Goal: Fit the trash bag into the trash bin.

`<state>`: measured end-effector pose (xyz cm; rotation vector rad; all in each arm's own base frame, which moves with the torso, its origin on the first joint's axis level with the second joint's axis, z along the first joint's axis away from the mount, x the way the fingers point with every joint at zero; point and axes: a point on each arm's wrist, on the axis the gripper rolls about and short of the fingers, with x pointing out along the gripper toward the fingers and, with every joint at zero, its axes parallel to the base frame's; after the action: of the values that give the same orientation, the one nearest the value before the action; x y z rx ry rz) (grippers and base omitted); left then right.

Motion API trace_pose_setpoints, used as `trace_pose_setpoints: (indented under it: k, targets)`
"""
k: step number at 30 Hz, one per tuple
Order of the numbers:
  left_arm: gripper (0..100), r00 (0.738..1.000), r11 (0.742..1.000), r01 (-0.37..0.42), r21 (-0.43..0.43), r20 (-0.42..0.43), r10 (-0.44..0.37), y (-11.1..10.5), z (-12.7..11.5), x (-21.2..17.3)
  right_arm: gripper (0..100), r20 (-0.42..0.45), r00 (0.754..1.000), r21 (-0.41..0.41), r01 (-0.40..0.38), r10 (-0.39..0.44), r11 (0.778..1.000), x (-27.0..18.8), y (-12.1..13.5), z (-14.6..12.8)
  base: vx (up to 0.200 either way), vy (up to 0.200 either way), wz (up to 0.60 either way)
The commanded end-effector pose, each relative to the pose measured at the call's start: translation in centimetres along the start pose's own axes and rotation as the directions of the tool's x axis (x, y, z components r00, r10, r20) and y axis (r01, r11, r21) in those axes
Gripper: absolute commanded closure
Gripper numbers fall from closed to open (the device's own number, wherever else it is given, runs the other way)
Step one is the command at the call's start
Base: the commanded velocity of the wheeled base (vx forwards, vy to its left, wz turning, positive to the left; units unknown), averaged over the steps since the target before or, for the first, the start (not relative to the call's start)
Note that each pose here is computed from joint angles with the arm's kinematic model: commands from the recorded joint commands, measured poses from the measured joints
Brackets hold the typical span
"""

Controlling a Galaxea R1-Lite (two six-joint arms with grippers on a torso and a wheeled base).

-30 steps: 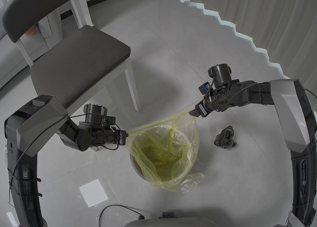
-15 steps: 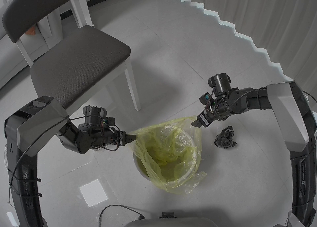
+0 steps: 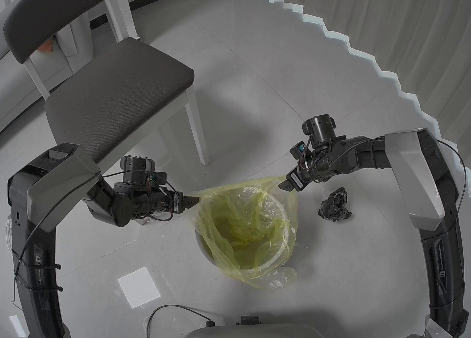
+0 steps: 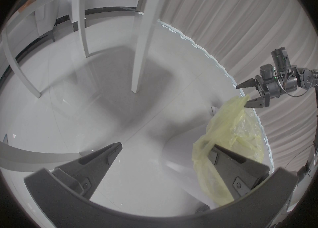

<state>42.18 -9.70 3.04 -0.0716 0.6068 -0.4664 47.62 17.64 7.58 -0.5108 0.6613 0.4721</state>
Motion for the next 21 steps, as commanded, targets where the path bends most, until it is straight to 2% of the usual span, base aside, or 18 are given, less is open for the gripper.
trace_pose_setpoints:
  k: [1,14,21]
  targets:
    - [0,1.0,1.0,-0.019,-0.012,-0.002,0.019,0.7,-0.1,0.1,0,-0.016,1.0,-0.003,-0.009,0.009,1.0,1.5,0.5,-0.7,0.0,0.0,0.0]
    - [0,0.999,1.0,-0.013,-0.013,-0.037,0.013,1.0,-1.6,2.5,0,-0.071,0.997,0.005,-0.034,0.034,0.999,4.2,1.1,-2.8,0.0,0.0,0.0]
    - [0,1.0,1.0,-0.015,-0.013,-0.021,0.015,1.2,-1.2,3.2,0,-0.094,0.995,0.009,-0.045,0.046,0.999,5.2,1.5,-3.7,0.0,0.0,0.0]
